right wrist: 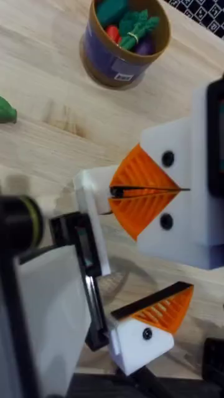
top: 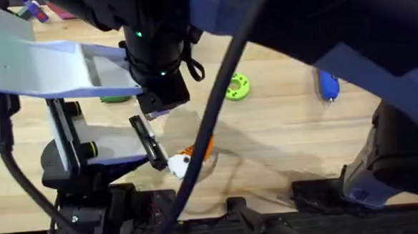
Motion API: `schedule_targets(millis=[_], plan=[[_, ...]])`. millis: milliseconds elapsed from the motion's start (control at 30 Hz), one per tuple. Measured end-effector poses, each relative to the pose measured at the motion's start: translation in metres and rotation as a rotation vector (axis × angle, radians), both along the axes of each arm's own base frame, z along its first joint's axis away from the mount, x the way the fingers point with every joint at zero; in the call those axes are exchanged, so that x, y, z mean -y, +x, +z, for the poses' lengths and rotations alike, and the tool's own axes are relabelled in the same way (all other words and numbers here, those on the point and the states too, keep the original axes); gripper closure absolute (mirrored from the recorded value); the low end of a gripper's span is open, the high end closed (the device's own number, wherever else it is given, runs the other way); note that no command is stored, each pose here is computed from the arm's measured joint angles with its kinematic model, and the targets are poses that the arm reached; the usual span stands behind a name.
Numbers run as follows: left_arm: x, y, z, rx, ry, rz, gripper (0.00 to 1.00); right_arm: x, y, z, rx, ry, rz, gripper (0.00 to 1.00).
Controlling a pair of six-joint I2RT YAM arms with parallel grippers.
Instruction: Pick up the gripper from the table and insert it into the empty holder that is missing its gripper. Then pick up a screw, insert it into the mounting hole, and use the screwdriver to tighten it. Finally, clean up the table by picking up the vegetable and placing it into the bucket.
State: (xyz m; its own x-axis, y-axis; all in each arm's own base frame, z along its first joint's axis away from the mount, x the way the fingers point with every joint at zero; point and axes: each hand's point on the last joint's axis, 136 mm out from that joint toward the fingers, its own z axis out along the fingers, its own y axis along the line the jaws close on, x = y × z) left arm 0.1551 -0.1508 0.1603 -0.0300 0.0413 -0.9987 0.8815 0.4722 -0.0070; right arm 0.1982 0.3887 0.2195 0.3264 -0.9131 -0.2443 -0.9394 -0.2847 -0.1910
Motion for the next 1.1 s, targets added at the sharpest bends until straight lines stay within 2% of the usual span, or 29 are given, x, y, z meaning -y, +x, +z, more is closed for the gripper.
schedule_targets(millis=[100, 167, 267, 333, 400, 600, 867, 1100], plan=[[0.000, 0.000, 0.000, 0.000, 0.000, 0.000, 0.014, 0.000, 0.000, 0.000, -0.001, 0.000, -0.002, 0.981], [0.000, 0.000, 0.000, 0.002, 0.001, 0.000, 0.013, 0.001, 0.000, 0.000, -0.002, -0.002, -0.005, 0.736], [0.000, 0.000, 0.000, 0.001, 0.001, 0.000, 0.014, 0.001, 0.000, 0.000, -0.004, -0.002, -0.007, 0.280], [0.000, 0.000, 0.000, 0.002, 0.001, 0.000, 0.014, 0.001, 0.001, 0.000, -0.005, -0.002, -0.012, 0.045], [0.000, 0.000, 0.000, 0.001, 0.001, 0.000, 0.015, 0.001, 0.002, 0.000, -0.008, 0.003, -0.030, 0.011], [0.000, 0.000, 0.000, 0.001, 0.001, 0.000, 0.015, 0.008, 0.019, 0.018, -0.011, 0.073, -0.168, 0.008], [0.000, 0.000, 0.000, 0.002, 0.001, 0.000, 0.014, 0.043, 0.047, 0.057, -0.019, 0.204, -0.429, 0.007], [0.000, 0.000, 0.000, 0.001, 0.001, 0.000, 0.014, 0.090, 0.068, 0.050, -0.045, 0.294, -0.695, 0.007]])
